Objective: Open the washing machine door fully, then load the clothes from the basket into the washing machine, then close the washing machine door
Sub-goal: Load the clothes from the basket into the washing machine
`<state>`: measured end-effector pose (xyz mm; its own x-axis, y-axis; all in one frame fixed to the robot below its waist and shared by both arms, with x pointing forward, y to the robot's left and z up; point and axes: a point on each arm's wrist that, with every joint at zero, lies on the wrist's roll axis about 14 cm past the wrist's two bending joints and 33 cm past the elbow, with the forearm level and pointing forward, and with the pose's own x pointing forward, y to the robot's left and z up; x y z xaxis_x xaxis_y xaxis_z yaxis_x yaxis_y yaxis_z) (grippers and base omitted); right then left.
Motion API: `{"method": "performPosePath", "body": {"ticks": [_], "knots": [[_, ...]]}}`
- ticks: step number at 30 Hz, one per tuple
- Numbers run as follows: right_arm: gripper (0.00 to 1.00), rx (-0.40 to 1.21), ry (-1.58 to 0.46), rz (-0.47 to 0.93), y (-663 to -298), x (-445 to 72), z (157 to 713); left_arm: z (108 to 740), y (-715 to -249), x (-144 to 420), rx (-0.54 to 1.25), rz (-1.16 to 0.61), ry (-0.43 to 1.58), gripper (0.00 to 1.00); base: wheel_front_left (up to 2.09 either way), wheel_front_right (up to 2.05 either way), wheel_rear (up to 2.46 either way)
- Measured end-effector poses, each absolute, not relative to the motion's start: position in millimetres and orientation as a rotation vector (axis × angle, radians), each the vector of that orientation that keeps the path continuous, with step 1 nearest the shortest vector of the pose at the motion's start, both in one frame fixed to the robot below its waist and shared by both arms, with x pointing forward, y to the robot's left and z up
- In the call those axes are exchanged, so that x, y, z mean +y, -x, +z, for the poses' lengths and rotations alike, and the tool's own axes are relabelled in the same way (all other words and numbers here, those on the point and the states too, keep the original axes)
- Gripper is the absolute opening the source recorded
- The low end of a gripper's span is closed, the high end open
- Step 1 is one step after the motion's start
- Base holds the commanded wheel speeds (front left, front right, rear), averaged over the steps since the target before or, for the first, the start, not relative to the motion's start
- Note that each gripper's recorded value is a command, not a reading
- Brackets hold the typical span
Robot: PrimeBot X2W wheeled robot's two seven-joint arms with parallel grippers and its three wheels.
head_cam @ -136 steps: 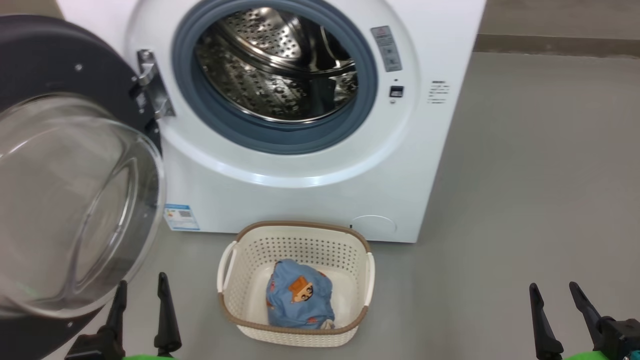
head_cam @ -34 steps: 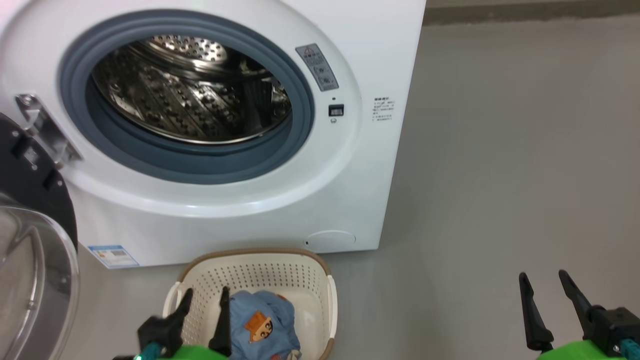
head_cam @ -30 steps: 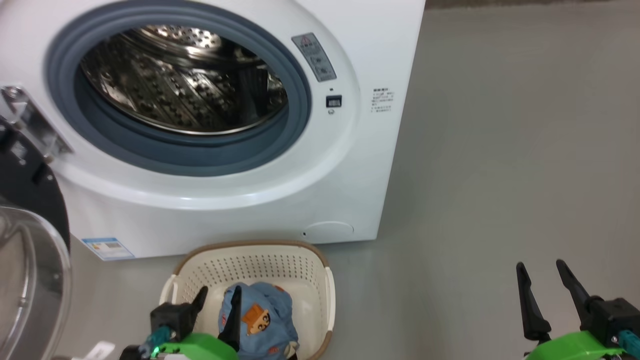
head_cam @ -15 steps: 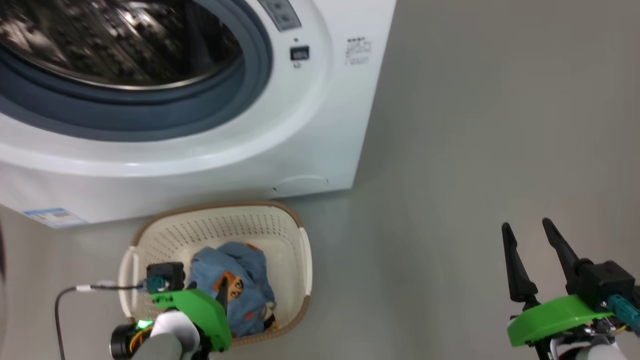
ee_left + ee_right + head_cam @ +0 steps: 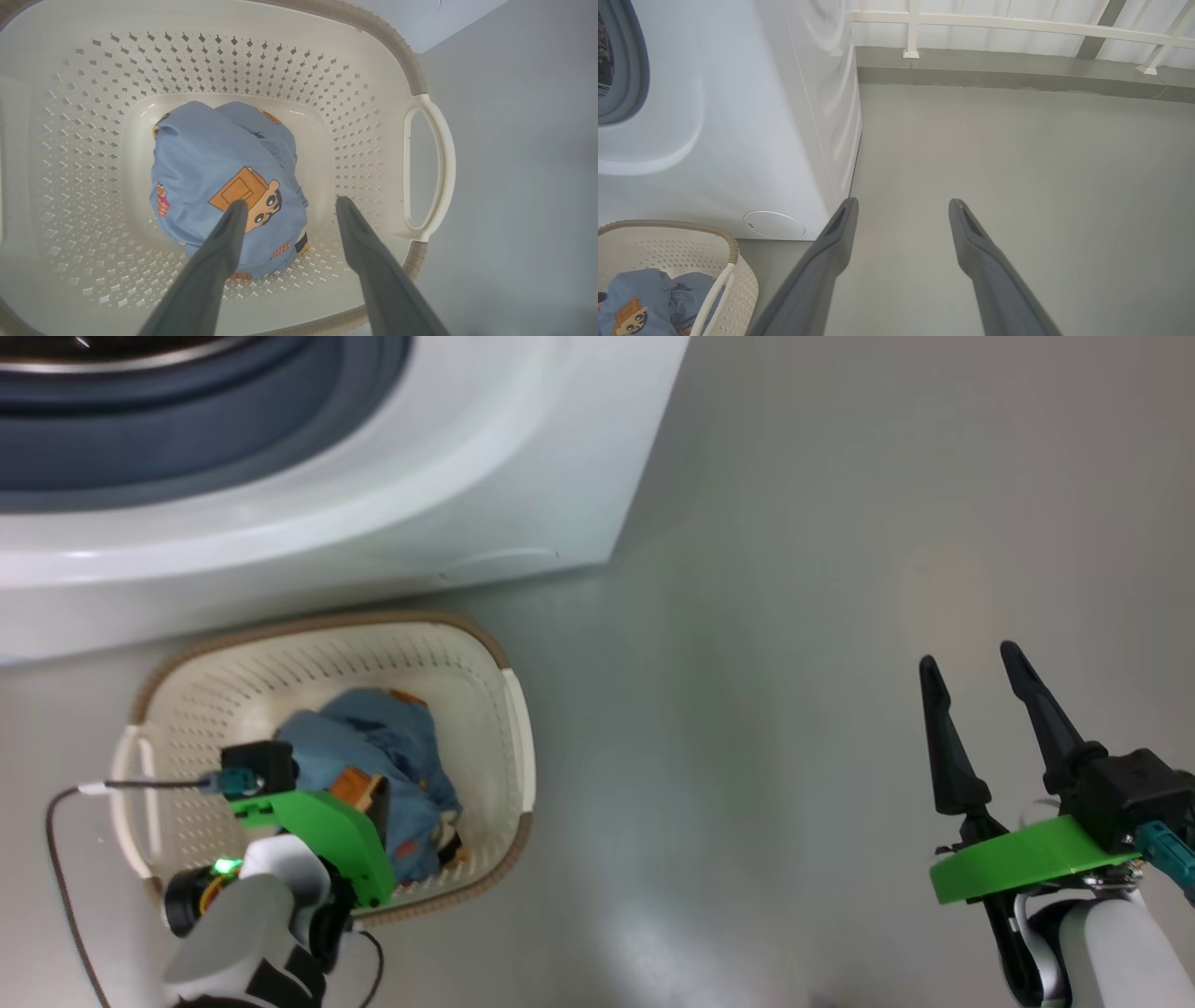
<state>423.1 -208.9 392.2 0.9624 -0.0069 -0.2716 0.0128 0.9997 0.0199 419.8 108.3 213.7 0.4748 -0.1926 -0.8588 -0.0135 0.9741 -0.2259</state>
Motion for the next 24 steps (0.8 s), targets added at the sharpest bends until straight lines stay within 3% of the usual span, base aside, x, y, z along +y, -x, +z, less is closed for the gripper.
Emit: {"method": "performPosePath", "body": {"ticks": [24], "knots": [[1.0, 0.456, -0.011, 0.0, -423.2, -209.6, 309.4, 106.0, -412.0, 107.0, 1.38, -0.077, 0.162, 1.0, 0.0, 0.0, 0.0]]}}
